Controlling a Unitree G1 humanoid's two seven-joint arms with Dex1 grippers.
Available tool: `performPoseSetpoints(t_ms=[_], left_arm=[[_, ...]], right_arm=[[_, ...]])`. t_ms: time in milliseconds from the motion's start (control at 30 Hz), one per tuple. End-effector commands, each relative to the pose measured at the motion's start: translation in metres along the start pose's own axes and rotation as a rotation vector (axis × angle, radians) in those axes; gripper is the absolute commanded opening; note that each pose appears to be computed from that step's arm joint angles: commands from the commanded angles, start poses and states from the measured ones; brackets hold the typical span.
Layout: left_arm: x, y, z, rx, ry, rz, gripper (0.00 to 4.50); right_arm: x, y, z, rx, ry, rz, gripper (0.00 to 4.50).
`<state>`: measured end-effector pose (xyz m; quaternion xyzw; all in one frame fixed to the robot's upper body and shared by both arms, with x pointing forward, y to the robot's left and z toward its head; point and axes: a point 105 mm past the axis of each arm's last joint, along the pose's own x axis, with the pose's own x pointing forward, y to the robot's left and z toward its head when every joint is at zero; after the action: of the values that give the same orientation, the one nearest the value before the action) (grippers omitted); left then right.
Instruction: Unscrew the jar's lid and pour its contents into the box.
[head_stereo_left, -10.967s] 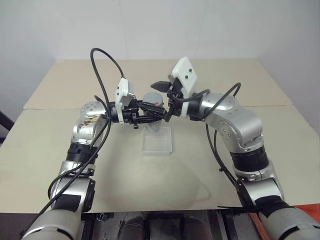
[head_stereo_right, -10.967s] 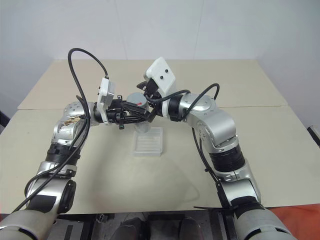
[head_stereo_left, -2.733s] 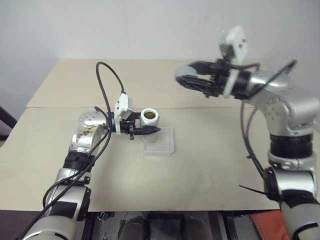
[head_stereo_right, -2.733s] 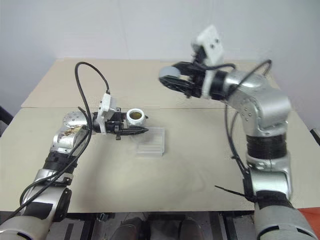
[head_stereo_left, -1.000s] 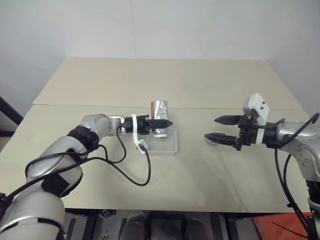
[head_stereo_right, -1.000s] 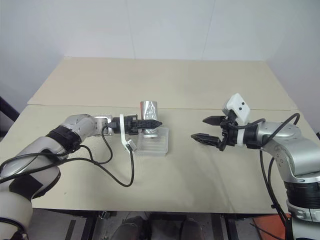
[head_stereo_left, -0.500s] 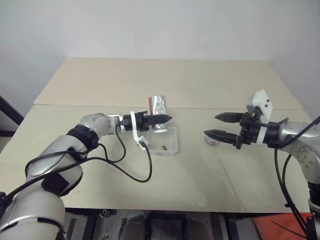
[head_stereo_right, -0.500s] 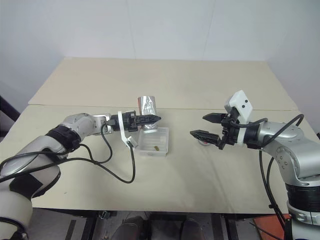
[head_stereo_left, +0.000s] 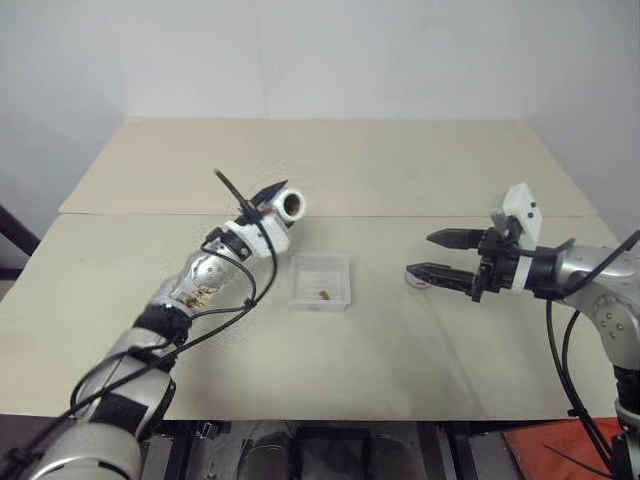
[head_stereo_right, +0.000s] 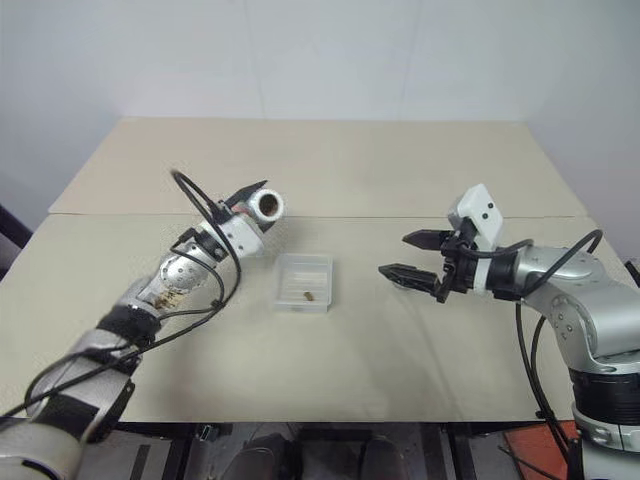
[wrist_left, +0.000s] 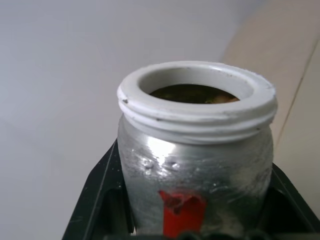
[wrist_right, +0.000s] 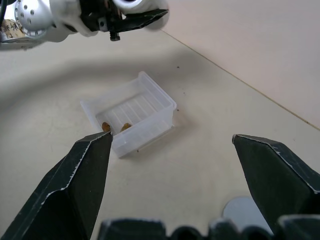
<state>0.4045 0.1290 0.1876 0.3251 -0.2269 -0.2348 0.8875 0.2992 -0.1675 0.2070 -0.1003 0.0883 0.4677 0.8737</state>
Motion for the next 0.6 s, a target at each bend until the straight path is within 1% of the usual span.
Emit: performPoseSetpoints(t_ms=[33, 133, 200, 300, 533, 600], left_arm=[[-0.006, 0.009, 0.002, -0.219, 0.043, 0.008, 2.09], [-0.013, 0.001, -0.004, -0.433, 0.103, 0.016, 2.09], [-0.014, -0.002, -0.008, -0.507, 0.134, 0.050, 2.09], [-0.017, -0.008, -0.015, -0.550, 0.172, 0.077, 2.09], [-0.026, -0.032, -0.031, -0.570, 0.249, 0.089, 2.09], [-0.029, -0.033, -0.038, -0.572, 0.274, 0.108, 2.79]], right_arm=[[0.001, 0.002, 0.012, -0.038, -0.045, 0.013, 4.47], [0.003, 0.002, 0.012, -0.033, -0.053, 0.013, 4.47], [0.004, 0.001, 0.014, -0.017, -0.077, 0.002, 4.47], [0.007, 0.001, 0.013, -0.010, -0.092, -0.009, 4.47], [0.011, 0.004, 0.012, 0.003, -0.101, -0.015, 4.47], [0.011, 0.006, 0.012, 0.006, -0.104, -0.013, 4.50]])
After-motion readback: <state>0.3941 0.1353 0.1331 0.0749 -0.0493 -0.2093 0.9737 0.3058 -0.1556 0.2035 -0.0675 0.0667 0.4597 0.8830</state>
